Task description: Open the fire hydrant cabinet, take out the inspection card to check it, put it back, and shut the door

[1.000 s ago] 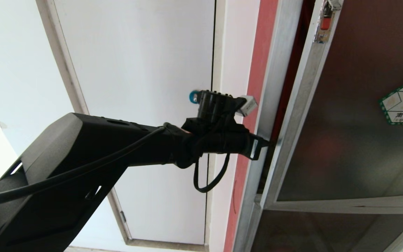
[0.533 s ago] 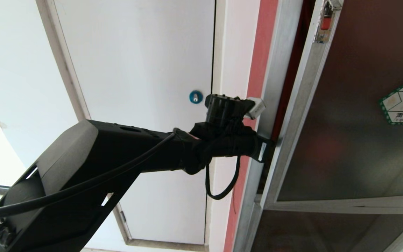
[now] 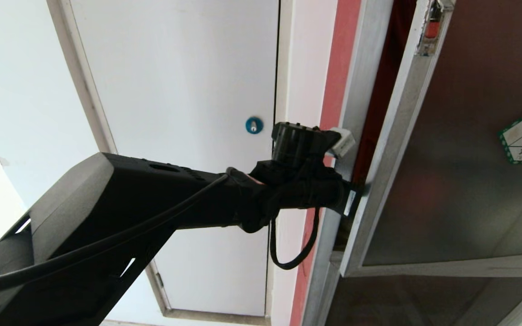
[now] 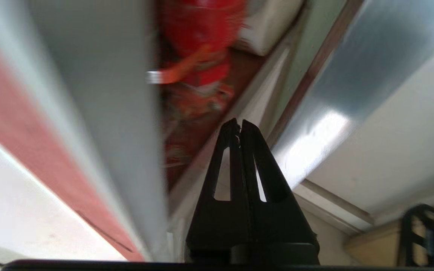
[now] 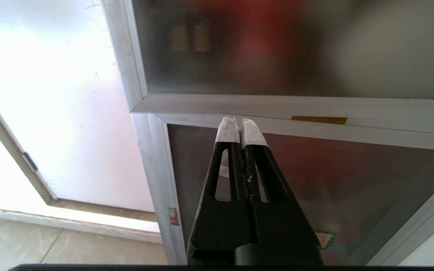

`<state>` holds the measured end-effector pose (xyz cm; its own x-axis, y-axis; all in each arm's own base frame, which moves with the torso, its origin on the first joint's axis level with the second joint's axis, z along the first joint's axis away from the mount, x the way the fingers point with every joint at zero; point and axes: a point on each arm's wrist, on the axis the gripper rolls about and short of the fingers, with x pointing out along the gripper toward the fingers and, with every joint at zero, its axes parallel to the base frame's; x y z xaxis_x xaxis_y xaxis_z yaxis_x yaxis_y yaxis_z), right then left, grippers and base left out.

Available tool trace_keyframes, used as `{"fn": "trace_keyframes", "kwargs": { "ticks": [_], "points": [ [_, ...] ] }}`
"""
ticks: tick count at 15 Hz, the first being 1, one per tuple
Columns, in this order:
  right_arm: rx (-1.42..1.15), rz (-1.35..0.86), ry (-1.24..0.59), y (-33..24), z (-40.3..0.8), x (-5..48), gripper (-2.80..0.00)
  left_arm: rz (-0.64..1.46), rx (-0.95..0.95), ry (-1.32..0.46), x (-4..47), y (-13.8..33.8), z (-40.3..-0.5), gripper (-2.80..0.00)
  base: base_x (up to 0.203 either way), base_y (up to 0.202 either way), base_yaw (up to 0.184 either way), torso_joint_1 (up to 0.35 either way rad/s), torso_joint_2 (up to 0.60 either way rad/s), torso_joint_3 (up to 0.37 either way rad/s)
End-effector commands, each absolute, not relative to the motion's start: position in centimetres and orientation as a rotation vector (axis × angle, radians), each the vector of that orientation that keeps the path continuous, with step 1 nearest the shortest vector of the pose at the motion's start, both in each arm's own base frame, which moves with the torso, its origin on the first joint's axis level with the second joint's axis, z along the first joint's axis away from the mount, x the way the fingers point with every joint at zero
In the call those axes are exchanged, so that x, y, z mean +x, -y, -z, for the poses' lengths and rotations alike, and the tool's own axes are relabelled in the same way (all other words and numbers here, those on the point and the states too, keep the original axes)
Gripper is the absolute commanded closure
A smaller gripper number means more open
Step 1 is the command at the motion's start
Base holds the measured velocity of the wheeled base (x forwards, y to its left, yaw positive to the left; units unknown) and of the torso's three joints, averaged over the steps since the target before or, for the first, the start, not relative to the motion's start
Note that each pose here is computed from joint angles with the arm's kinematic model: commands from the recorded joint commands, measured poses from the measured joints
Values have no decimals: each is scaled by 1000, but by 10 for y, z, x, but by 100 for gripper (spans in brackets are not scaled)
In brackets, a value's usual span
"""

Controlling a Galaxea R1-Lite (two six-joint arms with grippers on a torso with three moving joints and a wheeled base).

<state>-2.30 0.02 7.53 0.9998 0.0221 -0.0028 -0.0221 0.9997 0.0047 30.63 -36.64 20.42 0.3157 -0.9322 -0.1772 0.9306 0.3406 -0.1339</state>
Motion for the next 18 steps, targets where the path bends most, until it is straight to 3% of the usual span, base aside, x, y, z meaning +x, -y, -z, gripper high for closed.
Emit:
{"fn": "trace_keyframes", "kwargs": {
  "ticks": [1,18],
  "points": [
    [5,-23,-4,0,-75,-23,0,1243,-12,-220,296,362,-217,0,0,0,0,0,0,0],
    [5,-23,-4,0,-75,-23,0,1452,4,-205,193,373,-252,0,0,0,0,0,0,0]
  ]
}}
